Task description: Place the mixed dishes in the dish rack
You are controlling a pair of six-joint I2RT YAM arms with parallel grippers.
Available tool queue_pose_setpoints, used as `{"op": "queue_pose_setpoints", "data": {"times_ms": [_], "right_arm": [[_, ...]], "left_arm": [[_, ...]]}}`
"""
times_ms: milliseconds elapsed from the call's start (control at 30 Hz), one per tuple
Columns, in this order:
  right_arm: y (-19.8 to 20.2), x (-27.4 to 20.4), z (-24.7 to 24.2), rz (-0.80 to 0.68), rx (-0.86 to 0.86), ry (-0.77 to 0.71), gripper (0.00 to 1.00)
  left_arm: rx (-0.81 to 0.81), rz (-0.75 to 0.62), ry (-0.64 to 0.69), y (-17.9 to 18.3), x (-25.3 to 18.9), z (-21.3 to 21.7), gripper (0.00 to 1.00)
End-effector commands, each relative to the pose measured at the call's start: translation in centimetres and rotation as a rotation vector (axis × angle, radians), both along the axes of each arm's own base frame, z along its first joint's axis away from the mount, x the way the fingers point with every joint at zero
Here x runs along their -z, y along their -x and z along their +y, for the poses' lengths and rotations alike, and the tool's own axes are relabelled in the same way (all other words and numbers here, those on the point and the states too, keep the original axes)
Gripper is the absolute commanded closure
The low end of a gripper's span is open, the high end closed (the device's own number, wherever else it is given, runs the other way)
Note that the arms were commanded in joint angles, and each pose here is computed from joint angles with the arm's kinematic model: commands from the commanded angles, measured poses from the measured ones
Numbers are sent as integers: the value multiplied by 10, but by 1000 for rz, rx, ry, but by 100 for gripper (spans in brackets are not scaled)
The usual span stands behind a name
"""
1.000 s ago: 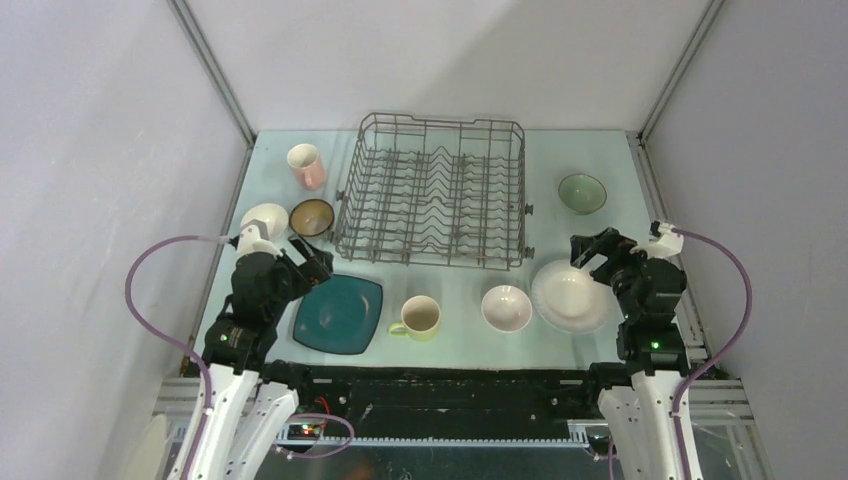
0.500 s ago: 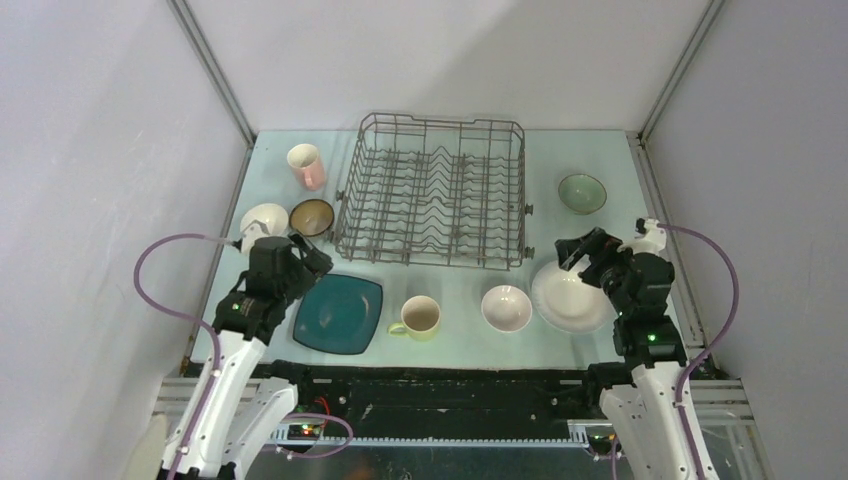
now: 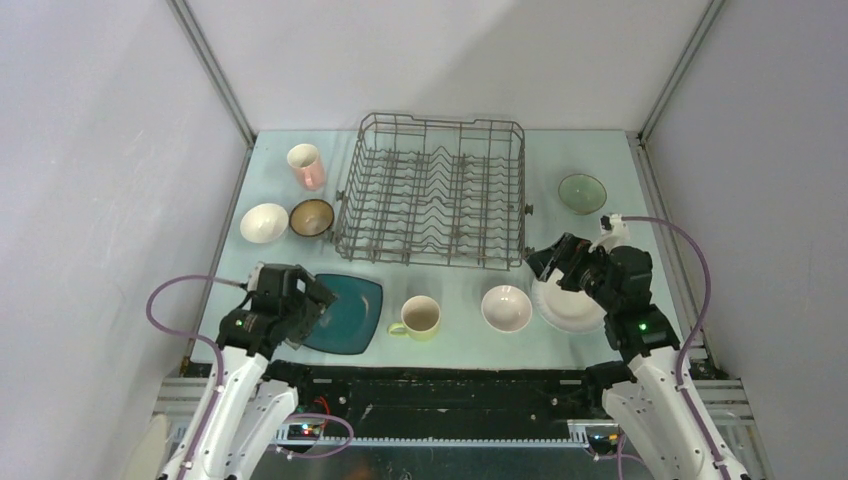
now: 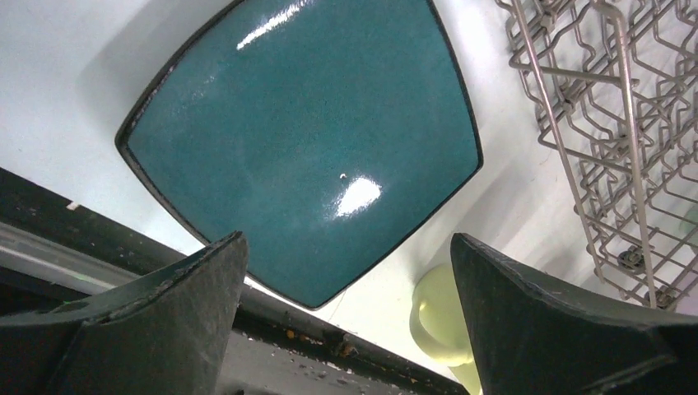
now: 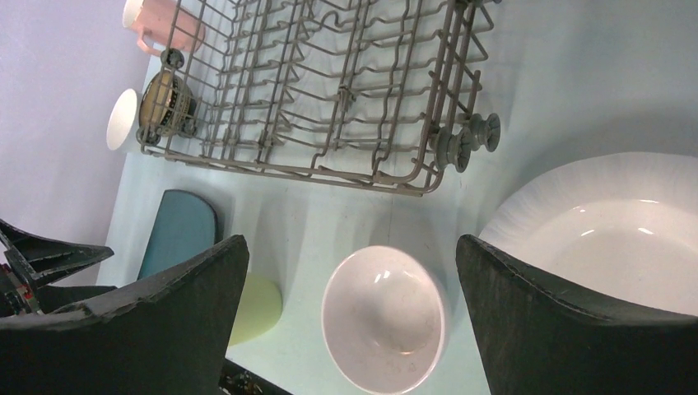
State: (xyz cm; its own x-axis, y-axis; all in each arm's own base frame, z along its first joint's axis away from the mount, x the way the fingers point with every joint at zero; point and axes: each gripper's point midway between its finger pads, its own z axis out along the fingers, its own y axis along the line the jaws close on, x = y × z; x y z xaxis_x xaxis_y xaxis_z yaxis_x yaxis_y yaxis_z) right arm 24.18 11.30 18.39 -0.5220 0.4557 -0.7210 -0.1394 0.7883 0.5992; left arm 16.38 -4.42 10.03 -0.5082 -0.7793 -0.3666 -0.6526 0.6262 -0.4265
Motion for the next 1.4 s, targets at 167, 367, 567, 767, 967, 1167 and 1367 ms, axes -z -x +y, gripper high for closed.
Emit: {"op": "queue_pose_setpoints", "data": {"times_ms": [167, 367, 567, 767, 967, 1167, 1367], "right_arm": [[-3, -22, 8, -63, -29, -18, 0], [-3, -19, 9, -58, -43, -5, 0], [-5, -19, 10, -55, -47, -15, 0], [-7, -18, 14, -47, -60, -28, 0], [-6, -19, 16, -49, -65, -31, 0], [-6, -20, 17, -48, -72, -37, 0], [-3, -22, 21, -61, -110, -24, 0]], "left_arm": [[-33, 163, 115, 15, 46, -18, 2], [8, 215, 175, 13, 73, -33, 5], [33, 210, 239, 10, 86, -52, 8], [54, 196, 269, -1, 94, -64, 8], [120, 203, 260, -9, 97, -78, 8], [195, 167, 286, -24, 91, -97, 9], [255, 71, 278, -49, 85, -105, 14]]}}
